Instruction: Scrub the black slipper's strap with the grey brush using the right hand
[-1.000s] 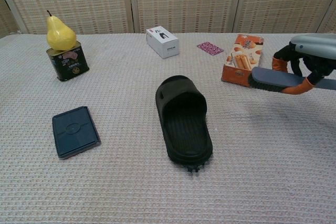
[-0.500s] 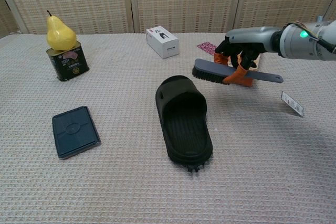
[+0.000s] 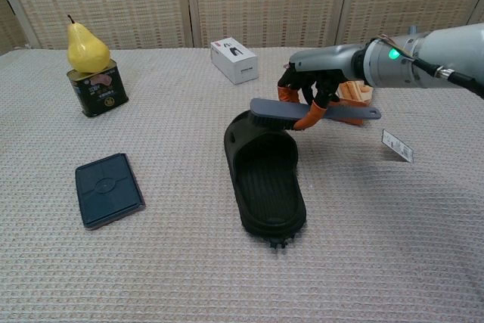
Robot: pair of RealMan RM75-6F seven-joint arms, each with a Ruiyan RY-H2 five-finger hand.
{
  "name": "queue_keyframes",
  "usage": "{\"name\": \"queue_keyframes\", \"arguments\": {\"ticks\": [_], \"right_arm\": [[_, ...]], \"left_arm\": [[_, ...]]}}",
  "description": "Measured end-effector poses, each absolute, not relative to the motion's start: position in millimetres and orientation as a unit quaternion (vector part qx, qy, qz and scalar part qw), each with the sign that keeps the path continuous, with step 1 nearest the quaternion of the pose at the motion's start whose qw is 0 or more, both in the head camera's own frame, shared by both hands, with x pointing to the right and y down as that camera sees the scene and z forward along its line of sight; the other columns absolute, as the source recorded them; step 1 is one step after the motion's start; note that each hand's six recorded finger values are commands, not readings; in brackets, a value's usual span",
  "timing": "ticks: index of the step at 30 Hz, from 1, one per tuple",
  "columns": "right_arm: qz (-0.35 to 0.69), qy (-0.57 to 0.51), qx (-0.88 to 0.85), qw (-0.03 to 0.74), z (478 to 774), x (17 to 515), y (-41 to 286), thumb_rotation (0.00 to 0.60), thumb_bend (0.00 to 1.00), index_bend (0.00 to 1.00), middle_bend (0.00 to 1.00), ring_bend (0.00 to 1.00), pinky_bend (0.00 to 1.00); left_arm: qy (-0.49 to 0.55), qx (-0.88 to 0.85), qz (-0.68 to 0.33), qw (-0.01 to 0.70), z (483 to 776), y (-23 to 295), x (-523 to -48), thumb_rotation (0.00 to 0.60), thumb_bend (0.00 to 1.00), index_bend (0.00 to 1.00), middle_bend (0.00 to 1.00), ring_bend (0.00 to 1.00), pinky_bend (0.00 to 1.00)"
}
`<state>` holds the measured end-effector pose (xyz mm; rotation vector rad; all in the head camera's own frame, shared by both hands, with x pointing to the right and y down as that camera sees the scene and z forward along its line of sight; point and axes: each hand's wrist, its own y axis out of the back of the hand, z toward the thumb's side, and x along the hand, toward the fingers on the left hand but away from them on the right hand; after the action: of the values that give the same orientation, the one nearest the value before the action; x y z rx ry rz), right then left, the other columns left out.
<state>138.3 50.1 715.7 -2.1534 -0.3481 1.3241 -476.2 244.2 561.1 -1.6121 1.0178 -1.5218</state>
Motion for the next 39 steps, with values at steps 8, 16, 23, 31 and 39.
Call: {"name": "queue_keyframes", "arguments": {"ticks": [8, 16, 23, 31, 39], "right_arm": [[0.488, -0.128, -0.810, 0.299, 713.1, 112.0, 45.7, 0.600, 0.54, 0.74, 0.56, 0.59, 0.74], [0.507, -0.115, -0.798, 0.305, 719.9, 122.4, 49.8, 0.600, 0.54, 0.74, 0.57, 0.59, 0.74], [0.539, -0.115, -0.778, 0.302, 723.9, 157.3, 49.2, 0.600, 0.55, 0.75, 0.57, 0.60, 0.74], [0.532, -0.114, -0.782, 0.304, 723.4, 149.9, 49.0, 0.600, 0.55, 0.75, 0.57, 0.60, 0.74], [0.519, -0.100, -0.788, 0.315, 725.2, 123.0, 49.4, 0.600, 0.55, 0.75, 0.57, 0.60, 0.74]], "left_arm": [[0.393, -0.622, -0.582, 0.347, 559.2, 244.2, -474.8, 0.600, 0.36, 0.00, 0.00, 0.00, 0.01], [0.390, -0.622, -0.583, 0.348, 559.9, 245.1, -474.0, 0.600, 0.36, 0.00, 0.00, 0.00, 0.01], [0.385, -0.623, -0.585, 0.348, 562.7, 246.1, -471.1, 0.600, 0.36, 0.00, 0.00, 0.00, 0.01], [0.386, -0.623, -0.585, 0.349, 562.6, 245.6, -471.1, 0.600, 0.36, 0.00, 0.00, 0.00, 0.01], [0.387, -0.624, -0.584, 0.346, 562.0, 244.9, -472.5, 0.600, 0.36, 0.00, 0.00, 0.00, 0.01]]}}
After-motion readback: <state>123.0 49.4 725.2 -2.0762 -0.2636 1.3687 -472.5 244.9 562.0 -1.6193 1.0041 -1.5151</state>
